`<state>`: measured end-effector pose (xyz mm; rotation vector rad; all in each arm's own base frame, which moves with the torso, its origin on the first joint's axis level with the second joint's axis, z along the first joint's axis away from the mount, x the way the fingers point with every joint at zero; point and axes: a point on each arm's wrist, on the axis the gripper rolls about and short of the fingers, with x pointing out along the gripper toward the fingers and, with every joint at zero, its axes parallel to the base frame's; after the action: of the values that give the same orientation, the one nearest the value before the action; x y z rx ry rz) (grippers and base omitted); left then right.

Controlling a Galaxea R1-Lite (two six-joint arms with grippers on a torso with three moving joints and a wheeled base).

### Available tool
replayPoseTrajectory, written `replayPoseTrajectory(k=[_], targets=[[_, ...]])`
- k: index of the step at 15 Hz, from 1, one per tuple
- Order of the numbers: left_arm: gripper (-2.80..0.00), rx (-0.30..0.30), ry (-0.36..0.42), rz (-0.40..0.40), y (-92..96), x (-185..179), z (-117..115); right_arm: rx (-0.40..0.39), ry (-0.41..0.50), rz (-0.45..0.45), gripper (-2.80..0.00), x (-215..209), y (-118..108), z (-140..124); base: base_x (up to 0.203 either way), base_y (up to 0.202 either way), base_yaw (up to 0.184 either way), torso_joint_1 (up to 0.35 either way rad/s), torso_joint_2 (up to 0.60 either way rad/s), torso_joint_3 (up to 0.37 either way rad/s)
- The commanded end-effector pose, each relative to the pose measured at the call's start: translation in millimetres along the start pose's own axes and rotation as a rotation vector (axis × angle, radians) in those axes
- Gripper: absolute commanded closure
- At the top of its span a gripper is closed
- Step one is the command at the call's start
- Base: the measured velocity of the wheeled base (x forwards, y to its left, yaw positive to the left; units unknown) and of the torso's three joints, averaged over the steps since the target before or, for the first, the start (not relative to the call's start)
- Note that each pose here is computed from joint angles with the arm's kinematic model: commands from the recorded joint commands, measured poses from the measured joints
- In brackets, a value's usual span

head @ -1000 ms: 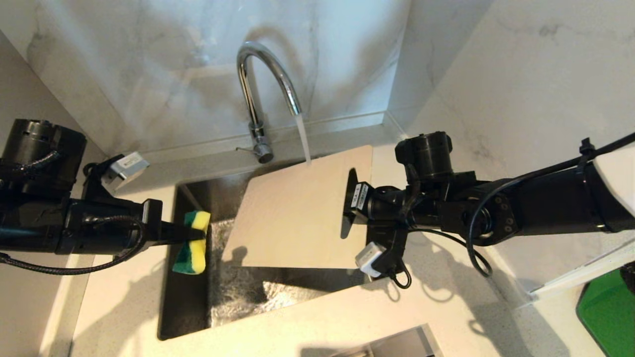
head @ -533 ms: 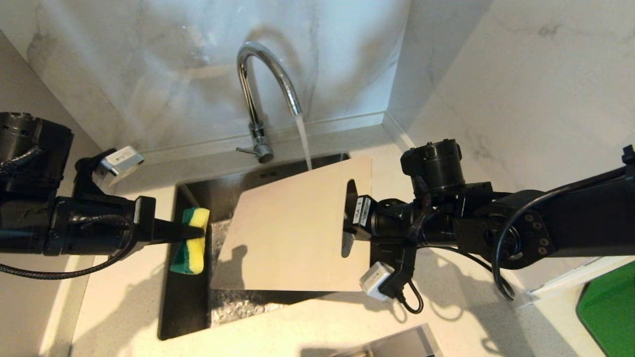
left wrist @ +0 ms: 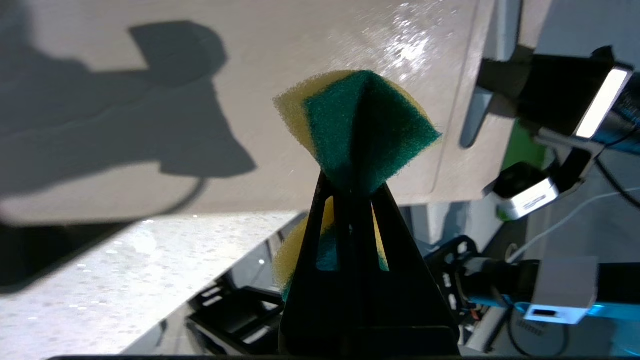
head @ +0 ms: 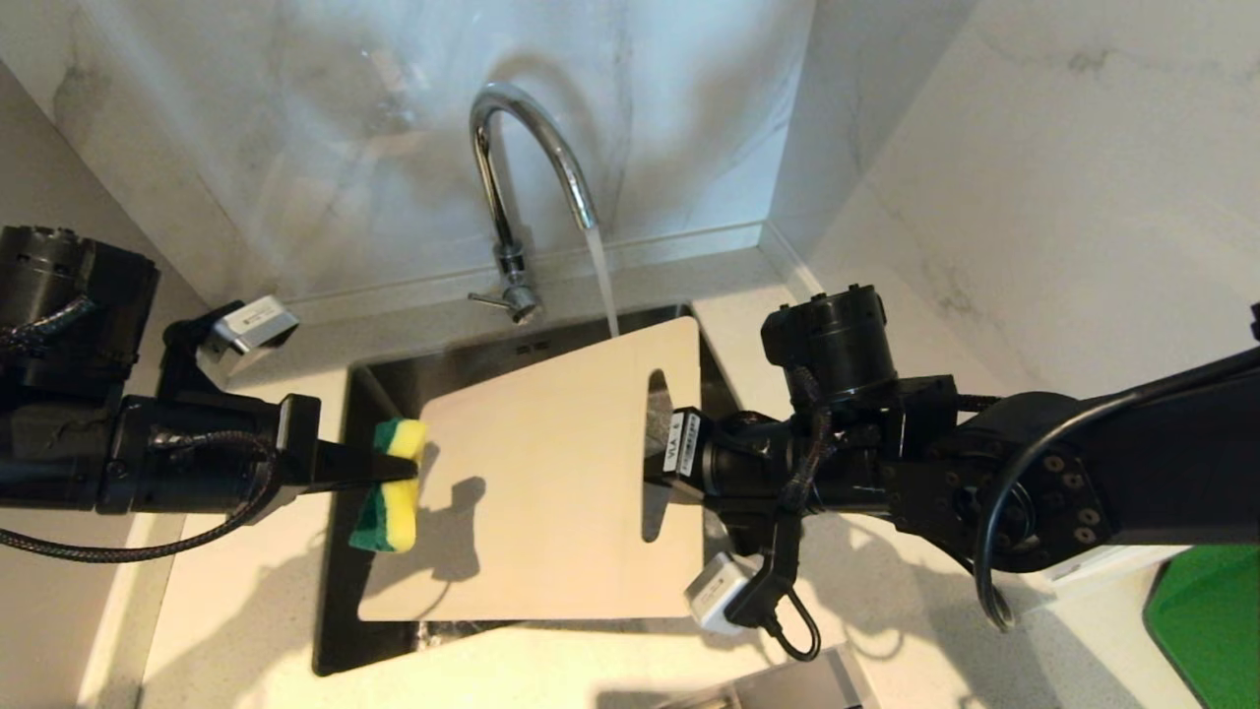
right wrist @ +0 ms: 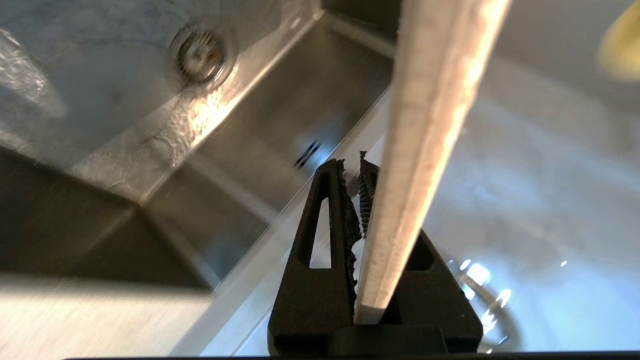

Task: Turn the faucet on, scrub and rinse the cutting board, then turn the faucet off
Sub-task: Scrub the cutting board underwater

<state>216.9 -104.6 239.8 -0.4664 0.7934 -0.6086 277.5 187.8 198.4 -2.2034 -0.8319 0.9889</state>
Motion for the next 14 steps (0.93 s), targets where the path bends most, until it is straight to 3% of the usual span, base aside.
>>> replayPoseTrajectory(k=[1, 3, 6, 14], targets=[[0.00, -0.005, 0.009, -0.059, -14.9, 15.5, 0.8, -0.013, -0.011, -0.013, 0.00, 2.3, -6.2, 5.1, 0.000, 0.000, 0.000, 0.000, 0.00, 0.000], [0.00, 0.000, 0.001, -0.071, -23.1, 29.8, 1.2, -0.011, -0.013, -0.006, 0.00, 2.5, -5.0, 6.2, 0.000, 0.000, 0.000, 0.000, 0.00, 0.000], [0.00, -0.019, 0.039, -0.031, -14.6, 55.8, 2.9, -0.019, -0.005, -0.023, 0.00, 3.6, -7.7, 7.5, 0.000, 0.000, 0.000, 0.000, 0.00, 0.000], [0.00, -0.038, 0.001, 0.034, -4.9, 94.9, 30.3, 0.017, 0.008, -0.054, 0.00, -6.1, -15.1, 11.5, 0.000, 0.000, 0.000, 0.000, 0.00, 0.000]])
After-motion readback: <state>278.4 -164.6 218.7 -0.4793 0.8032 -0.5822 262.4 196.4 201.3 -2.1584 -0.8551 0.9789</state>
